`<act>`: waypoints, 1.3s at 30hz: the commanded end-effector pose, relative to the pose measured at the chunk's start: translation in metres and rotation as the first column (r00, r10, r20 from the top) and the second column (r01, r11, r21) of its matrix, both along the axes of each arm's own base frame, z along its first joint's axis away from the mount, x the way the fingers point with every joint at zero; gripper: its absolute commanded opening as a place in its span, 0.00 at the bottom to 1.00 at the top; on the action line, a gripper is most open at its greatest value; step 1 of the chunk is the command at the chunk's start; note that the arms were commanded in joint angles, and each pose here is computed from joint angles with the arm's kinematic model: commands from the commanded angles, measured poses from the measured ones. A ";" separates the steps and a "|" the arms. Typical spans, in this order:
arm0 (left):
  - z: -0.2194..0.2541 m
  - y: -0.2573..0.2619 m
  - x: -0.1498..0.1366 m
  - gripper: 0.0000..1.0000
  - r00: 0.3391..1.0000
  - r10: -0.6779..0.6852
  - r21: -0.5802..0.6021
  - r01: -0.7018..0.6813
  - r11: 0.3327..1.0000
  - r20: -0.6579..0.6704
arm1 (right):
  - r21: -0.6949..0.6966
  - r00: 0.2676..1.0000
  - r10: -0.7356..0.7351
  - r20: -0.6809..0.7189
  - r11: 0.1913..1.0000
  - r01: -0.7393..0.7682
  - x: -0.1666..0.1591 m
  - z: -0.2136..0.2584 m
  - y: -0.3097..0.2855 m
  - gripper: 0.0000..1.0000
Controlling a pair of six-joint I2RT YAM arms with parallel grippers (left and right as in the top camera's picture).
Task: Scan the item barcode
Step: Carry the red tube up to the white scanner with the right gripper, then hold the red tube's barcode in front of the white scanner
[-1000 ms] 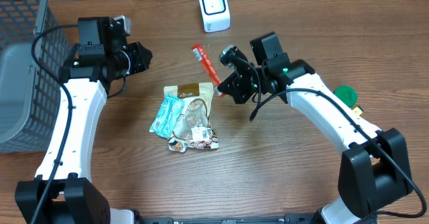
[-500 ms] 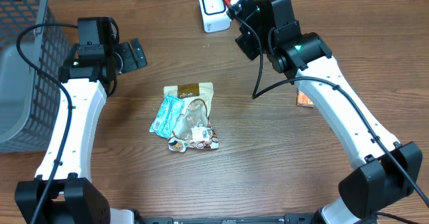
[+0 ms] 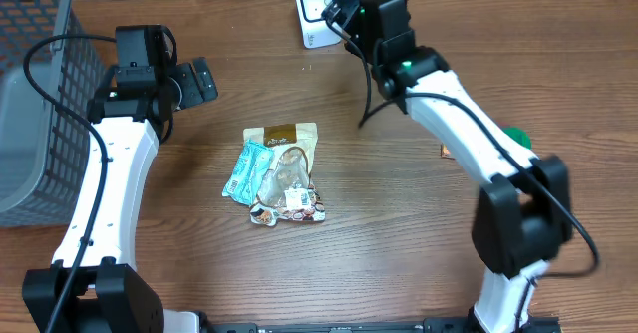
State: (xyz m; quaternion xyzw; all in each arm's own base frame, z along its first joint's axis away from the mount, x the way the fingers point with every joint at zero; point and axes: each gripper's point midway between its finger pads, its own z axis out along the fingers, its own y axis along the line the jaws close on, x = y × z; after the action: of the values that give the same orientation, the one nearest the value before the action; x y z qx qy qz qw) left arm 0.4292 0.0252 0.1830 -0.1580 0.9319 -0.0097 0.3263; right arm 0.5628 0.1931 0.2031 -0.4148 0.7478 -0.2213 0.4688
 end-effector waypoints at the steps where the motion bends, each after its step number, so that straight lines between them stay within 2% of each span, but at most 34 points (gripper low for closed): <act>1: -0.001 0.003 0.001 1.00 1.000 0.008 0.016 -0.008 1.000 -0.002 | -0.151 0.997 -0.057 0.048 0.987 0.063 0.019 -0.019 -0.014 0.03; 4: -0.001 0.003 0.001 1.00 1.000 0.007 0.016 -0.007 1.000 -0.002 | -0.200 0.997 -0.035 0.073 0.978 0.049 0.033 -0.043 -0.009 0.03; 12: -0.001 0.003 0.001 1.00 1.000 0.007 0.016 -0.007 1.000 -0.002 | -0.212 0.992 -0.024 0.127 0.976 0.051 0.055 -0.091 0.000 0.03; 15: -0.001 0.003 0.001 1.00 1.000 0.007 0.016 -0.007 1.000 -0.002 | -0.243 0.989 -0.005 0.147 0.969 0.041 0.059 -0.099 0.002 0.03; 19: -0.001 0.003 0.001 1.00 1.000 0.007 0.016 -0.007 1.000 -0.002 | -0.365 0.988 0.053 0.144 0.931 0.003 0.061 -0.106 0.002 0.03; 23: -0.001 0.003 0.001 1.00 1.000 0.007 0.016 -0.007 1.000 -0.002 | -0.380 0.978 0.043 0.203 0.924 0.038 0.066 -0.096 0.000 0.03; 29: -0.001 0.003 0.001 1.00 1.000 0.007 0.016 -0.007 1.000 -0.002 | -0.383 0.980 0.046 0.193 0.923 0.032 0.066 -0.101 -0.001 0.03; 39: -0.001 0.003 0.001 1.00 1.000 0.007 0.016 -0.007 1.000 -0.002 | -0.474 0.988 0.064 0.139 0.880 0.010 0.066 -0.144 -0.006 0.03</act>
State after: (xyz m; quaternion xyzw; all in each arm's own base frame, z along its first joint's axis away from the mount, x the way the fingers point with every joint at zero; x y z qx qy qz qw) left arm 0.4293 0.0253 0.1831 -0.1581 0.9318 -0.0096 0.3266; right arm 0.6256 0.1913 0.0691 -0.5065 0.6303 -0.4091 0.4227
